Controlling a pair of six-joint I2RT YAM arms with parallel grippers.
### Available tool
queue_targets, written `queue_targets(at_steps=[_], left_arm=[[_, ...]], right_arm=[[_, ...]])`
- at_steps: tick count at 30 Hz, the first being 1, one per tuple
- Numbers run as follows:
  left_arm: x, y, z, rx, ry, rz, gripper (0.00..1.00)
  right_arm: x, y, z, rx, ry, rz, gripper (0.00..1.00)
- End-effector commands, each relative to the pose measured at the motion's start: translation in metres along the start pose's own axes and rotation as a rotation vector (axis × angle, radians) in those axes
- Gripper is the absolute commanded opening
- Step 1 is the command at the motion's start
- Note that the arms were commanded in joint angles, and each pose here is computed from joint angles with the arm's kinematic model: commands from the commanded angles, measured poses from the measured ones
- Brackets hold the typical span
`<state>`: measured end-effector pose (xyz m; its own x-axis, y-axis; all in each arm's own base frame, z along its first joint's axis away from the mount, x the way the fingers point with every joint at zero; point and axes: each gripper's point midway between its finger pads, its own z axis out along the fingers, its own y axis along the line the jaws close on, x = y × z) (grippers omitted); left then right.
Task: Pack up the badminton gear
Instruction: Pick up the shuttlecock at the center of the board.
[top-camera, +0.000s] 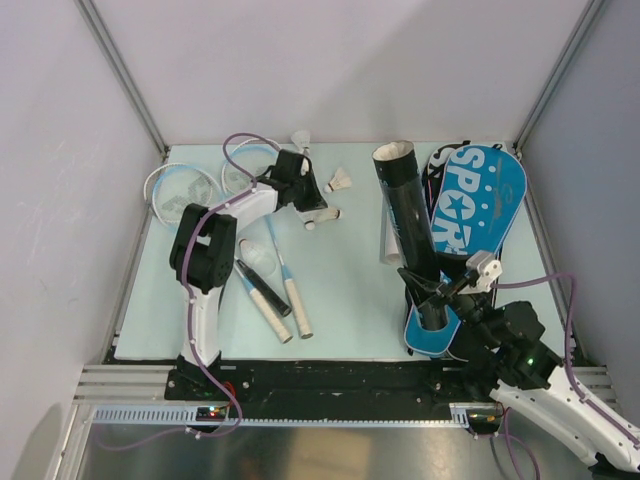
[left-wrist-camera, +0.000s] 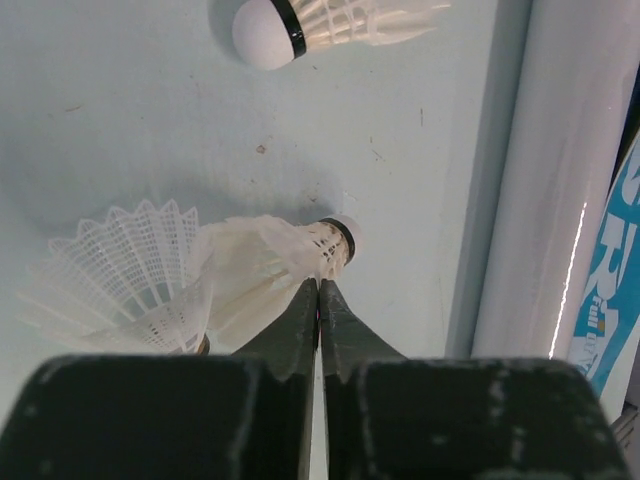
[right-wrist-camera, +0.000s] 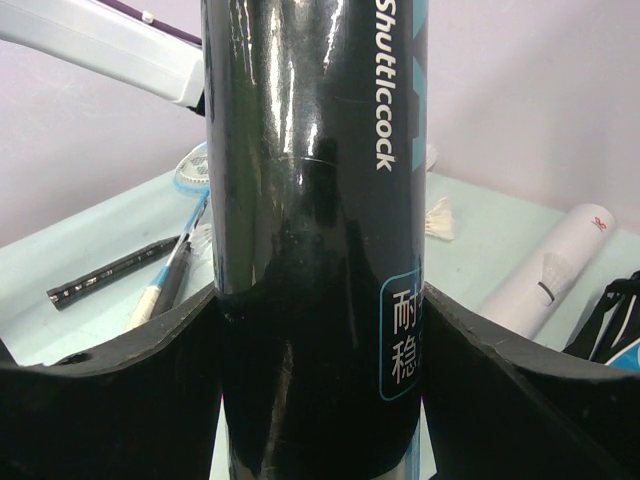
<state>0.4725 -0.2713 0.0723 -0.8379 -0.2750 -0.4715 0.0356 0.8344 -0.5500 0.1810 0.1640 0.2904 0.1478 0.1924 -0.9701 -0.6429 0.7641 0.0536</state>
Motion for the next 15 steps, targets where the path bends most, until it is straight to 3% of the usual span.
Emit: queue_targets(at_steps=[1,7,15], left_arm=[[-0.015,-0.028,-0.016,0.098,-0.042,0.009,0.02],[-0.034,-0.07,-0.061,0.225,-0.091,0.03,0.0],[-0.053,-0.113,-0.163,0.372,-0.214,0.119,0.0]], right_arm=[[-0.038,0.0,0.003,0.013,-0.099,0.037,0.29],[-0.026,0.002,0.011,0.007,-0.055,0.034,0.29],[0.002,0.001,0.014,-0.008,0.049,-0.066,0.31]])
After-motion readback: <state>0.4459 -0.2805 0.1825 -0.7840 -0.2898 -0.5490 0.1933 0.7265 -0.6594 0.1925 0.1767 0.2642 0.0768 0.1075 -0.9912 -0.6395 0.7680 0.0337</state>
